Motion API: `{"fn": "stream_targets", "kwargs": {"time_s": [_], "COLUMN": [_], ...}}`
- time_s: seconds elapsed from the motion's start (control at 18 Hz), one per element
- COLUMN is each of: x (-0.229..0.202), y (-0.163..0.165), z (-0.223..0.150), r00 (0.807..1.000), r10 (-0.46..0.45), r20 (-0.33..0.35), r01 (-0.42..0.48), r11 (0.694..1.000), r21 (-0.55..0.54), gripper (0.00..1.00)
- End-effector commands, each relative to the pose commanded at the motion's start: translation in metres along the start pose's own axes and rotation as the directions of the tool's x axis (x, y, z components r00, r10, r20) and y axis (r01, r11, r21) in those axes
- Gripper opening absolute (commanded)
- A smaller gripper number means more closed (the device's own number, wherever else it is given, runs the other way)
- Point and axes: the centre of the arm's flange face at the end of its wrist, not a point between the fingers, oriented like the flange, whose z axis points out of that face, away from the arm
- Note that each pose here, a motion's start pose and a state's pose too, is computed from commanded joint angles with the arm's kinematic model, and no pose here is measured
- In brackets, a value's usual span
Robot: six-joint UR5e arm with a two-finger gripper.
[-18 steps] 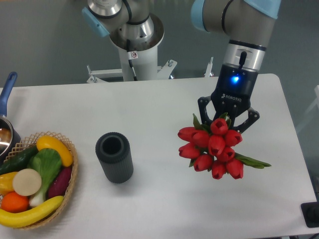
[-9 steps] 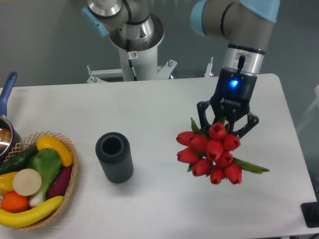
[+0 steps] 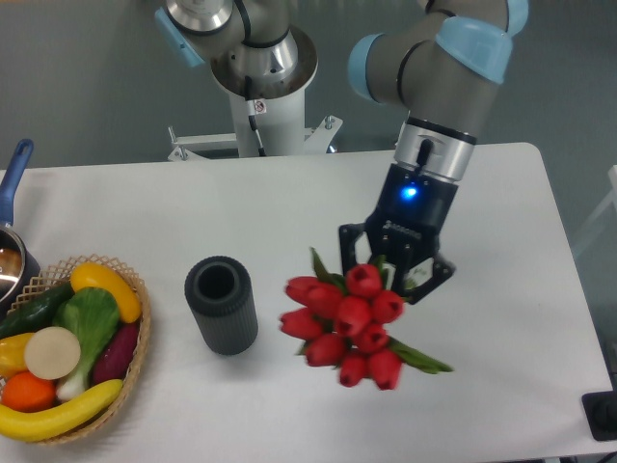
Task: Insert the flowers into the vase
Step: 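Carry the tulips over the dark grey vase, stems pointing down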
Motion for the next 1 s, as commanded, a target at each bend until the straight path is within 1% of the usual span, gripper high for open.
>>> {"fn": "stream_targets", "kwargs": {"time_s": [0.17,0.28,0.39,0.5,0.67,0.78,0.83,0.89,1.0], "x": [0.018,0.032,0.056,0.077,0.090,0.094,0.098,0.101,0.107], "y": [-0.010,-0.003,0.006,0.015,0.009,0.008,0.005,0.001,0.002], "z": [0.006,0.012,0.013,0.012,0.006,0.005,0.004,0.002,0.000], "r00": [0.996,0.989,0.977,0.967,0.956,0.953,0.948,0.945,0.945], "r10": [0.020,0.057,0.087,0.133,0.154,0.154,0.161,0.167,0.165], "r20": [-0.085,-0.137,-0.192,-0.218,-0.251,-0.260,-0.274,-0.280,-0.283], "r01": [-0.012,-0.034,-0.040,-0.062,-0.045,-0.037,-0.026,-0.023,-0.019], "r11": [0.995,0.987,0.970,0.950,0.920,0.914,0.899,0.891,0.890], "r21": [0.101,0.160,0.239,0.305,0.390,0.405,0.438,0.454,0.456], "gripper": [0.30,0.30,0.30,0.30,0.30,0.30,0.30,0.30,0.30]}}
